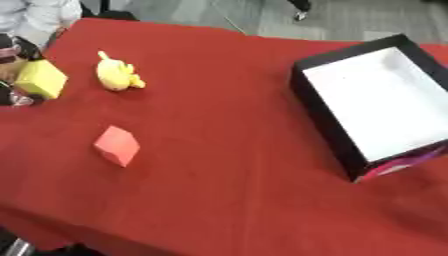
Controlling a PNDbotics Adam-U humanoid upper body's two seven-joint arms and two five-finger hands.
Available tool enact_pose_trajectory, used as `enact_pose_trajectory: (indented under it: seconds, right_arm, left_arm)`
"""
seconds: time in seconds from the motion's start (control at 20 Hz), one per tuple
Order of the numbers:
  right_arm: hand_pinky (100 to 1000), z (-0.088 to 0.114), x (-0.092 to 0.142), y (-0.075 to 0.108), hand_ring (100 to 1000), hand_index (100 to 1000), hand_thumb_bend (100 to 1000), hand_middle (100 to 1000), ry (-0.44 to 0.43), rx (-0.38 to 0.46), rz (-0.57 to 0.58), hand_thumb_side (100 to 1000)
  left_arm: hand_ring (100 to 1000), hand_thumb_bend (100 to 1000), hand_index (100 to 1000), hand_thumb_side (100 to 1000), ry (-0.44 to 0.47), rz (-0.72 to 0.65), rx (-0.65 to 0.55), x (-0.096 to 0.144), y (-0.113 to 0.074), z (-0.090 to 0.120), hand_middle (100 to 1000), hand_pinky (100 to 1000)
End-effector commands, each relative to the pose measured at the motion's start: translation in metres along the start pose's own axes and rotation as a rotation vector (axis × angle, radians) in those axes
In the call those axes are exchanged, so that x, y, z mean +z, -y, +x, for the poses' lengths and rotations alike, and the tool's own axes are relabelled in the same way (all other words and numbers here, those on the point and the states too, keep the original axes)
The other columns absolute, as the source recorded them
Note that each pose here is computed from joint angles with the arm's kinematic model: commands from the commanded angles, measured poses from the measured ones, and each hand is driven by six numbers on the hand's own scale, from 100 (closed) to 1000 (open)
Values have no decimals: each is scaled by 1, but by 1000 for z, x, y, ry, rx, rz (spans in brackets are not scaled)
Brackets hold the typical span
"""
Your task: Pick up the objects with one hand, pass them to the other hand, and then place them into the box on the other side of the table.
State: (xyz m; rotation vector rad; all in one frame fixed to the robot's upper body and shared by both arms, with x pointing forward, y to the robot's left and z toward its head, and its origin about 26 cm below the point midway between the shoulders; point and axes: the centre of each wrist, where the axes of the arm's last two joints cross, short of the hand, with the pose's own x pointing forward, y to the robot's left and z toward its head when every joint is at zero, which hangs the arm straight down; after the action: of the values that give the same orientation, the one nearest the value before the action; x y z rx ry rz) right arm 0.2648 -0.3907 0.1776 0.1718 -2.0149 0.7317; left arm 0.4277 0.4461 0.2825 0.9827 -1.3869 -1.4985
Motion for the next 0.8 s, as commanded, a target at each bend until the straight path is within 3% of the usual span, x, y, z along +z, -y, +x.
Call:
enact_pose_trajectory:
  seconds: [0.05,0.35,0.55,0.8]
  right_arm:
    - [1000,12,-3,7,905,984,100,1000,11,23,22,491]
    - [1000,26,-22,12,911,988,100,1000,83,-12,58,476]
    - [1000,29,-24,15,911,988,100,1000,96,-36,65,476]
    - [1000,59,-54,13,949,1000,100,1000,215,53,163,470]
  left_arm:
    - [756,100,587,100,20,38,-3,3,-20,5,644,851]
    - [739,100,597,120,155,91,84,-27,-7,41,615,859]
    - [739,100,597,120,169,97,107,-30,-7,48,615,859]
    - [722,100,594,163,288,163,161,-49,4,84,593,851]
